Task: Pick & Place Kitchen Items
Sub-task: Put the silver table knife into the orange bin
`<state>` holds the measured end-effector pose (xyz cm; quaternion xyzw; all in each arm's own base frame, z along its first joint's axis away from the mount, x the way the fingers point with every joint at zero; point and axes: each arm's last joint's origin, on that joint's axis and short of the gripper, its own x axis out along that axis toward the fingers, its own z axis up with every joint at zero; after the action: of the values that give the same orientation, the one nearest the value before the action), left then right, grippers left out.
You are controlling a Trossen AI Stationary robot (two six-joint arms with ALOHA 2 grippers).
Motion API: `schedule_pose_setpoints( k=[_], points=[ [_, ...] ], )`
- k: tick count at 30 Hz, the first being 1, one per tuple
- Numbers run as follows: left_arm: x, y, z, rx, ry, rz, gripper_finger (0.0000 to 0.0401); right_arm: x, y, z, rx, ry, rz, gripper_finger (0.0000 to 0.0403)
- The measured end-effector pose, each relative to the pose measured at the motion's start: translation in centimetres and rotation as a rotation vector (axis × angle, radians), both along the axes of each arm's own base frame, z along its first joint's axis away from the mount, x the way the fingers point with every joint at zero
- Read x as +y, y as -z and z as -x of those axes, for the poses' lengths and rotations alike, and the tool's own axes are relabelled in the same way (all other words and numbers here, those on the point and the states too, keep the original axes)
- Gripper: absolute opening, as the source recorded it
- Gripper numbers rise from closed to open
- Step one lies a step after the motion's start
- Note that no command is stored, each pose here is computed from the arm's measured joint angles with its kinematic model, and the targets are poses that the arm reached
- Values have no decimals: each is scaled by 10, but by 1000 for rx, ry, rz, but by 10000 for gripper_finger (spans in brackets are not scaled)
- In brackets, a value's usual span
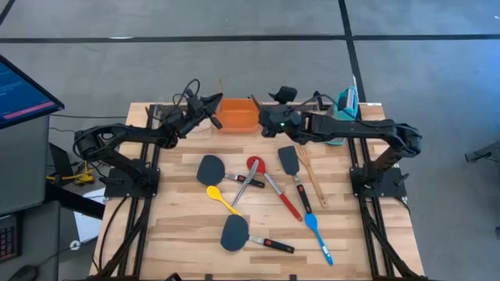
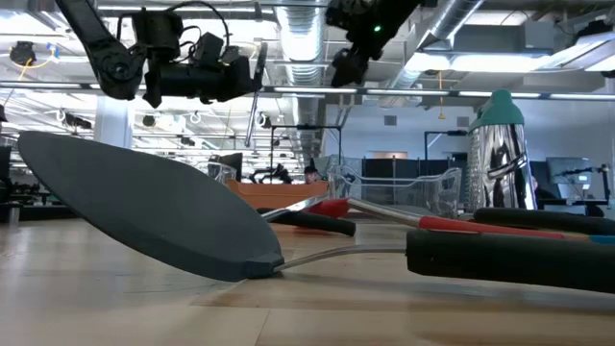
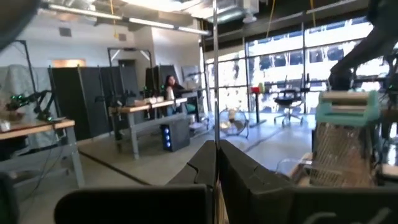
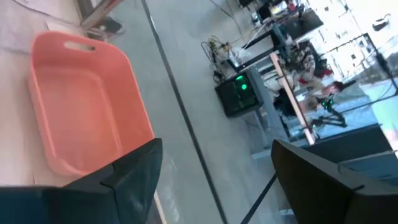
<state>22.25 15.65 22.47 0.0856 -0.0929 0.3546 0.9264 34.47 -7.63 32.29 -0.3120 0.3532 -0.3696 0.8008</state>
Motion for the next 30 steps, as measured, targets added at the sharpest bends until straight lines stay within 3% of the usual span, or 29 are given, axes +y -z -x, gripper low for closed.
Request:
schedule_pose_setpoints(
  k=[7, 16, 24, 30],
  points=[
    [11, -6, -8, 82, 52, 35, 0, 25, -22, 35, 13, -31, -67, 226],
    [21, -15, -22, 255, 47, 67, 0, 54, -29, 84, 54, -100, -371, 19],
    [27, 9, -26, 352, 26, 142, 0, 78, -35, 97, 32, -151, -419, 33],
    [37, 50, -38, 437, -14, 208, 0, 88, -34, 96, 41, -191, -416, 6]
  ],
)
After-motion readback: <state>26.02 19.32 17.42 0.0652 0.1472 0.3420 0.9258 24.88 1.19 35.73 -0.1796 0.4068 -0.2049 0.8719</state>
